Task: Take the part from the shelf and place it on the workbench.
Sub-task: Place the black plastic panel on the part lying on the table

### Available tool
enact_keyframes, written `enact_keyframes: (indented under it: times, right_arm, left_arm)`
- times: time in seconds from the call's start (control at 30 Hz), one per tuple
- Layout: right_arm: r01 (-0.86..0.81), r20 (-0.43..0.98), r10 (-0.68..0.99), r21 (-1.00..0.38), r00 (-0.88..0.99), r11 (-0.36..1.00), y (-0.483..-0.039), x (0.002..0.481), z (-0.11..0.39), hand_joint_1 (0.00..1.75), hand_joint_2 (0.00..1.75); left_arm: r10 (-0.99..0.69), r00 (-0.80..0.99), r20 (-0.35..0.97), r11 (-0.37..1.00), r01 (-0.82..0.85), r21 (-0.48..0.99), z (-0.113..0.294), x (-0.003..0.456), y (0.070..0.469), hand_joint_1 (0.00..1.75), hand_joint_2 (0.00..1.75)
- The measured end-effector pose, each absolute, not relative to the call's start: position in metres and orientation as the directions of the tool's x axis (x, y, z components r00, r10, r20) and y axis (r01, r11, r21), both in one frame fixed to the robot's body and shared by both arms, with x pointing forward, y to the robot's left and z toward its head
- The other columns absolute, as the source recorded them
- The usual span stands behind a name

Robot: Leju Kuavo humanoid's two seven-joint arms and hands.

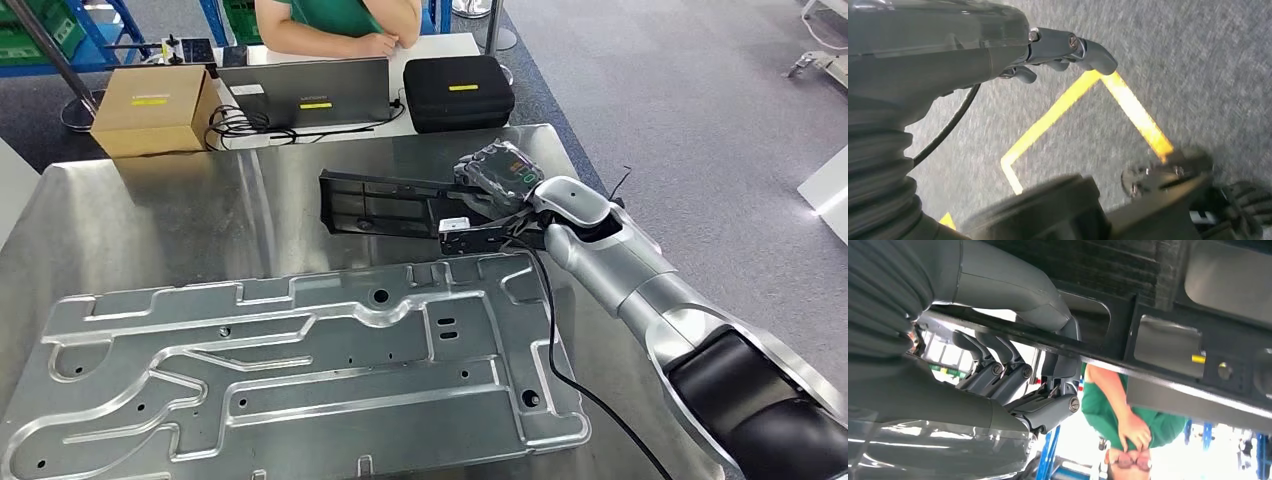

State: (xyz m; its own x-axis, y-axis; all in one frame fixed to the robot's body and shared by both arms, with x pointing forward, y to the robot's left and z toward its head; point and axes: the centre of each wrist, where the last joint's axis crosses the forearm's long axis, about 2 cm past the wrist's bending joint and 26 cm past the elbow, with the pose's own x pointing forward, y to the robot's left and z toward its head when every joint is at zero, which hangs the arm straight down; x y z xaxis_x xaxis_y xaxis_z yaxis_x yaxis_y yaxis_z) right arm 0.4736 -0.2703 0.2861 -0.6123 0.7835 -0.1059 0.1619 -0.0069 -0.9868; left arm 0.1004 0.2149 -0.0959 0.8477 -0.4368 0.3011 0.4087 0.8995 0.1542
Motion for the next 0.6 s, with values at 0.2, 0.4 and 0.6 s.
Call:
enact_keyframes:
  times: [0.2,0.4,0.6]
  right_arm:
    - [0.198,-0.142,0.798,-0.98,-0.586,-0.029,-0.264,0.478,0.298,1.75,1.75]
    - [0.201,-0.171,0.815,-0.977,-0.554,-0.069,-0.274,0.479,0.296,1.75,1.75]
    - [0.196,-0.19,0.822,-0.976,-0.537,-0.098,-0.278,0.481,0.294,1.75,1.75]
  left_arm:
    - [-0.452,0.833,0.318,0.892,0.419,0.171,-0.097,0.097,0.214,0.0,1.75]
    - [-0.459,0.822,0.337,0.888,0.419,0.188,-0.097,0.098,0.216,0.0,1.75]
    - [-0.48,0.809,0.34,0.877,0.44,0.193,-0.097,0.096,0.214,0.0,1.75]
